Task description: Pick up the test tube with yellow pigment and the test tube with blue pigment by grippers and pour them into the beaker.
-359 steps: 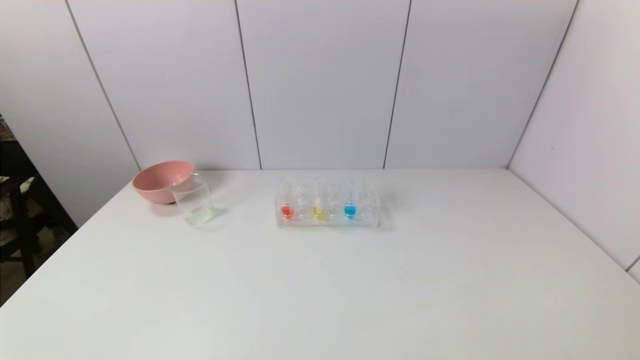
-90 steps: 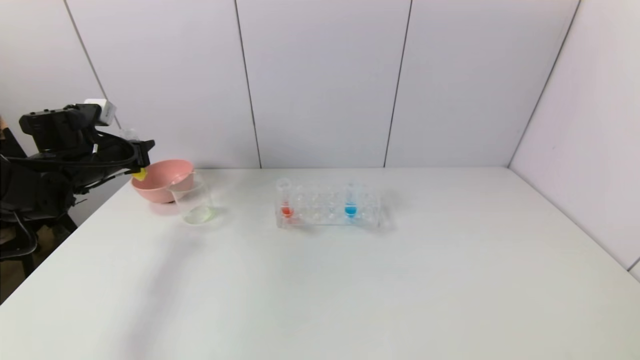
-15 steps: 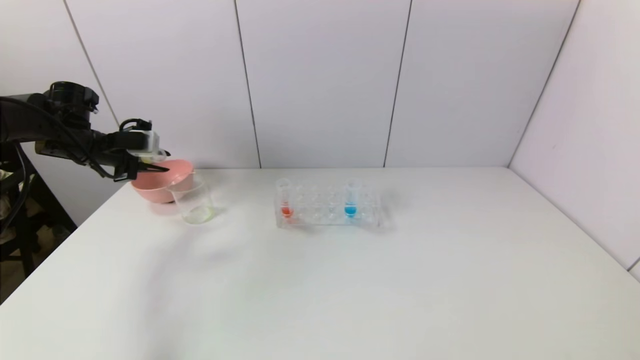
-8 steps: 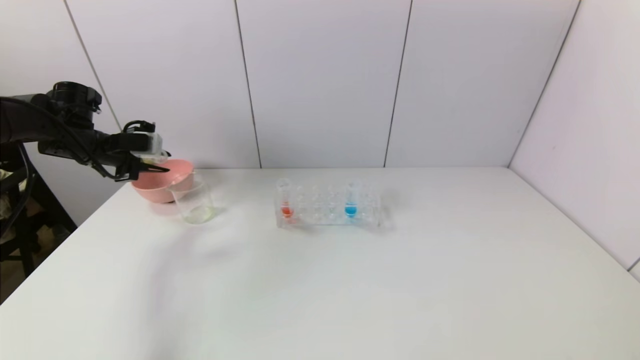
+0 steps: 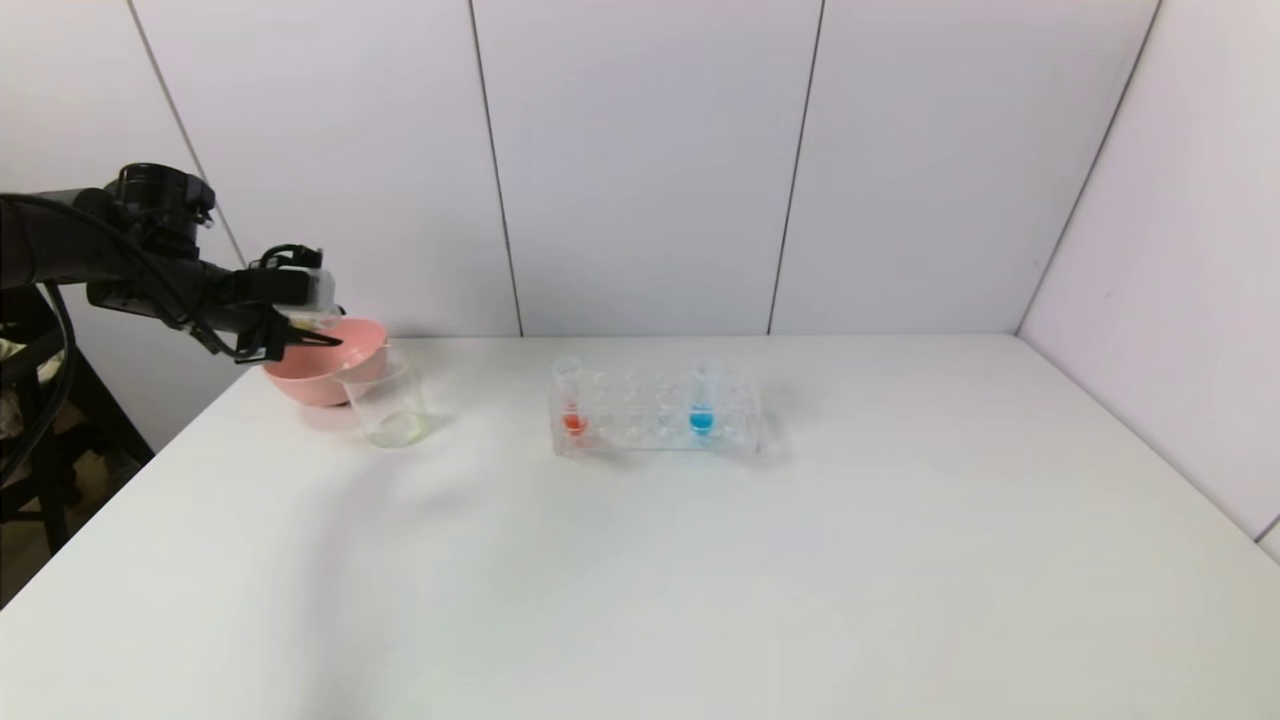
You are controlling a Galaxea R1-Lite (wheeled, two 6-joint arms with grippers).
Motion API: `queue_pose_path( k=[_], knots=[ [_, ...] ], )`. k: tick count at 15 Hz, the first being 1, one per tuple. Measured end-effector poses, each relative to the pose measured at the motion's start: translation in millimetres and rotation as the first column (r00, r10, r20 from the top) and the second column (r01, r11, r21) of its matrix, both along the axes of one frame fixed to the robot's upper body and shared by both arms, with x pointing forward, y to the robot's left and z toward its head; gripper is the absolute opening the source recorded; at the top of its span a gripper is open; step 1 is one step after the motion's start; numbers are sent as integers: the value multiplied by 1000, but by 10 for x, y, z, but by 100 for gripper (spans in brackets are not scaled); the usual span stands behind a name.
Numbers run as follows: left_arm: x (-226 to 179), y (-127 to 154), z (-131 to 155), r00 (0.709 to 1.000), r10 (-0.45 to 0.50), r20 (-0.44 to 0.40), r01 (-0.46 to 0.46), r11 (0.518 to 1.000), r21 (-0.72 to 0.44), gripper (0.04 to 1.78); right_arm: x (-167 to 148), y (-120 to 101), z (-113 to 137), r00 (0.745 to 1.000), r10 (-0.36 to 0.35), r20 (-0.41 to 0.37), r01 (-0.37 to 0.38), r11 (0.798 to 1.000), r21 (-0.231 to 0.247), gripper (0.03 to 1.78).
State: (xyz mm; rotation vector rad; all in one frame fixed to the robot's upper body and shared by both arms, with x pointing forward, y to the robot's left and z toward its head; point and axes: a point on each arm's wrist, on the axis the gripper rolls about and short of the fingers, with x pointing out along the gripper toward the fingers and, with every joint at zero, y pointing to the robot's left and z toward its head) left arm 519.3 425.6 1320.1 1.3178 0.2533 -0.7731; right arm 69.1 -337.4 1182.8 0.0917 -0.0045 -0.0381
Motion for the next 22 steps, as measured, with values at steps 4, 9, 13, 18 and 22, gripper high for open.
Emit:
queue_pose_path(
  k=[4,9,13,18,22],
  knots=[
    [-18,11,6,998,49,-26,-49,999,7,55,0,0,0,1000,0,0,0,1000,0,171],
    [-47,7,3,996,70,-63,-70,998,-3,54,0,0,0,1000,0,0,0,1000,0,171],
    [-93,3,-15,989,92,-115,-92,996,7,54,0,0,0,1000,0,0,0,1000,0,171],
    [-127,-2,-22,983,109,-150,-108,994,13,55,0,0,0,1000,0,0,0,1000,0,171],
    [-161,-5,-15,977,124,-174,-121,992,26,54,0,0,0,1000,0,0,0,1000,0,171]
  ],
)
